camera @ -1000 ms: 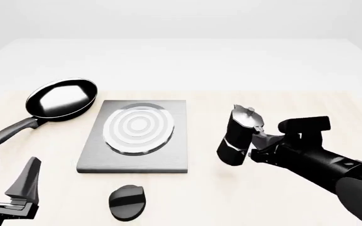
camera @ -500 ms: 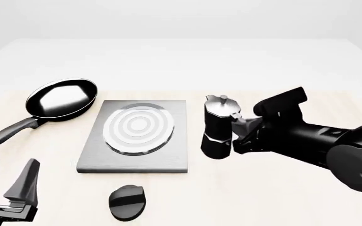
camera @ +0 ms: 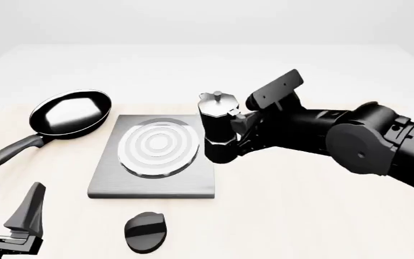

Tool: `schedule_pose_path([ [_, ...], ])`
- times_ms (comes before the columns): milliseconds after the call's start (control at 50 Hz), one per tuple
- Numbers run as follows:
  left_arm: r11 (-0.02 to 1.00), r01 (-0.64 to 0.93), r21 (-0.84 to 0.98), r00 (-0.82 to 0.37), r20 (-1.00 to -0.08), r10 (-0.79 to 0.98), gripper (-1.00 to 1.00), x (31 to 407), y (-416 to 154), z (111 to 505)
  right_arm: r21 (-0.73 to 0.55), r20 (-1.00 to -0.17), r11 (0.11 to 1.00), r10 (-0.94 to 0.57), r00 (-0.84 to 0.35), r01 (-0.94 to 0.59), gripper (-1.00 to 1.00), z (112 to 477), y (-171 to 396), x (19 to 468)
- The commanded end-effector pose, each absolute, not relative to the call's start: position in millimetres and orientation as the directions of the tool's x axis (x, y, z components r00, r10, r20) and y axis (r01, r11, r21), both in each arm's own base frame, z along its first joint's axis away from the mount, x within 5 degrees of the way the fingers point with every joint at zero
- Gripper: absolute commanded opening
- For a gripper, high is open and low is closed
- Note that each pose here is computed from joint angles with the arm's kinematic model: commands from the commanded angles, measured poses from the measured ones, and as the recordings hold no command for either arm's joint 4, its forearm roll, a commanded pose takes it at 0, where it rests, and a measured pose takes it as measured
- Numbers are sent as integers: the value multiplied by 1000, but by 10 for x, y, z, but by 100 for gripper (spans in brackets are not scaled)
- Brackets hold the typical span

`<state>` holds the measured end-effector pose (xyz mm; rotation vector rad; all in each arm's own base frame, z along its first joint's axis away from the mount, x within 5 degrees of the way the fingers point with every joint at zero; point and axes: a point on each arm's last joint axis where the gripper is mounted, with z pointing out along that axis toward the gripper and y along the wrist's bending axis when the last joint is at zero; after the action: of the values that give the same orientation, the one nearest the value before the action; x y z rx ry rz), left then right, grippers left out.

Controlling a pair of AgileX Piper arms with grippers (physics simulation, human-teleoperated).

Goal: Turn on the stove and put the moka pot on it.

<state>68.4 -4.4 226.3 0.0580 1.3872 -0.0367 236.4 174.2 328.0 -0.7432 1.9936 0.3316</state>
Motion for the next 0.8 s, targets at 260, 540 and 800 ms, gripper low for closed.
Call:
schedule_pose_path([
  [260,998,61,29,178,-984,17,100,708,-47,2264,-93,-880,735,-376,-290,-672,-100,3503,2207,2667],
  [540,998,61,31,176,-984,19,100,726,-49,2265,-49,-895,742,-330,-300,-669,-100,3435,2436,2839],
  [800,997,64,30,171,-985,18,100,765,-53,2267,-35,-904,755,-303,-300,-655,-100,3361,2596,3093],
])
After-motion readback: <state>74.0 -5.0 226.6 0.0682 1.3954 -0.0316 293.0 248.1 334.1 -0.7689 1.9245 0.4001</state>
